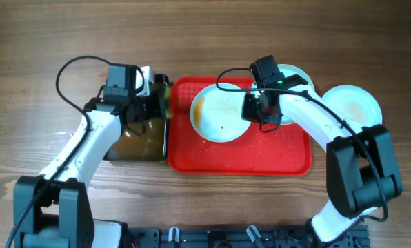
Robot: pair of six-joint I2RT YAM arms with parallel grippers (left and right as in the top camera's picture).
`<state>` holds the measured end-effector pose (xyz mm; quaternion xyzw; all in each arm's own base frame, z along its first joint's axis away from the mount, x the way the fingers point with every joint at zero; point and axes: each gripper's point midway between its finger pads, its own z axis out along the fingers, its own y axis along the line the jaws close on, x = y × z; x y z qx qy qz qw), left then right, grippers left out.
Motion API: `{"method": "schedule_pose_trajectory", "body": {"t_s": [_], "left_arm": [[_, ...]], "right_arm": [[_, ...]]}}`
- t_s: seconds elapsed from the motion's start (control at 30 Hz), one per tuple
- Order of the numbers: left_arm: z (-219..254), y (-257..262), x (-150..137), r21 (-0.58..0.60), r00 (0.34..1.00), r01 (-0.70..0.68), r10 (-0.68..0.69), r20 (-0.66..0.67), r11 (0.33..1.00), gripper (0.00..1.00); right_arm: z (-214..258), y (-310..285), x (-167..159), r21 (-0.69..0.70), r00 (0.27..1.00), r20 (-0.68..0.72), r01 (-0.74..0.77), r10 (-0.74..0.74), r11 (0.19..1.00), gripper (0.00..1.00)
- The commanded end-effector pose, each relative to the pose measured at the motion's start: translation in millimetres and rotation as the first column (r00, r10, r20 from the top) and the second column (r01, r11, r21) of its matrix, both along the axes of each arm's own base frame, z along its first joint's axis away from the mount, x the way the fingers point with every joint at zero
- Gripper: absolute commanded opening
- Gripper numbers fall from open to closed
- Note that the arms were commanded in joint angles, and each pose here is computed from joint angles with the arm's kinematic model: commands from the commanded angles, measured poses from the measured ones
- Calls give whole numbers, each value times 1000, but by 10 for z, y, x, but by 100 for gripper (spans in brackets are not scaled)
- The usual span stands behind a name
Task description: Clean dirty plates on tray and stack at the side
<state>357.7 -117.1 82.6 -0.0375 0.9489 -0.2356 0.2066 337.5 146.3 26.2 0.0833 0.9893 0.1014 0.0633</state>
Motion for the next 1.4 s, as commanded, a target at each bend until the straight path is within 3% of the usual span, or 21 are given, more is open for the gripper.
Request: {"method": "schedule_pose_trajectory", "body": {"t_s": [0.0, 0.4, 0.7, 0.9, 1.07, 1.13, 1.23, 1.37], "left_arm": [[187, -454, -29, -179, 1000, 26, -28, -12, 984, 4], [-296, -1634, -194, -346, 978, -50, -24, -206, 937, 4], [-668, -1693, -292, -264, 963, -99, 25, -267, 960, 4], [-801, -1241, -126, -49, 989, -67, 59, -138, 997, 4], [-479, -1117, -12, -25, 1000, 21, -21, -16, 999, 4], [-330, -1079, -3, 3, 997, 64, -65, 39, 998, 4], [-242, -929, 24, 72, 997, 21, -26, 72, 997, 4], [-229, -903, 16, 78, 998, 7, -13, 69, 997, 4]], "right_arm": [[-62, 38, -29, 13, 1000, -20, -16, 16, 1000, 4], [-61, 38, -27, 13, 1000, -20, -16, 16, 1000, 4], [-63, 39, -29, 13, 1000, -20, -17, 17, 1000, 4], [-62, 36, -29, 11, 999, -17, -33, 33, 999, 4], [-61, 38, -25, 11, 999, -14, -35, 35, 999, 4], [-54, 59, 0, 21, 999, -4, -40, 40, 999, 11], [-43, 80, 40, 30, 999, 13, -40, 40, 999, 11], [16, 254, 104, 118, 996, 48, -86, 81, 989, 11]]}}
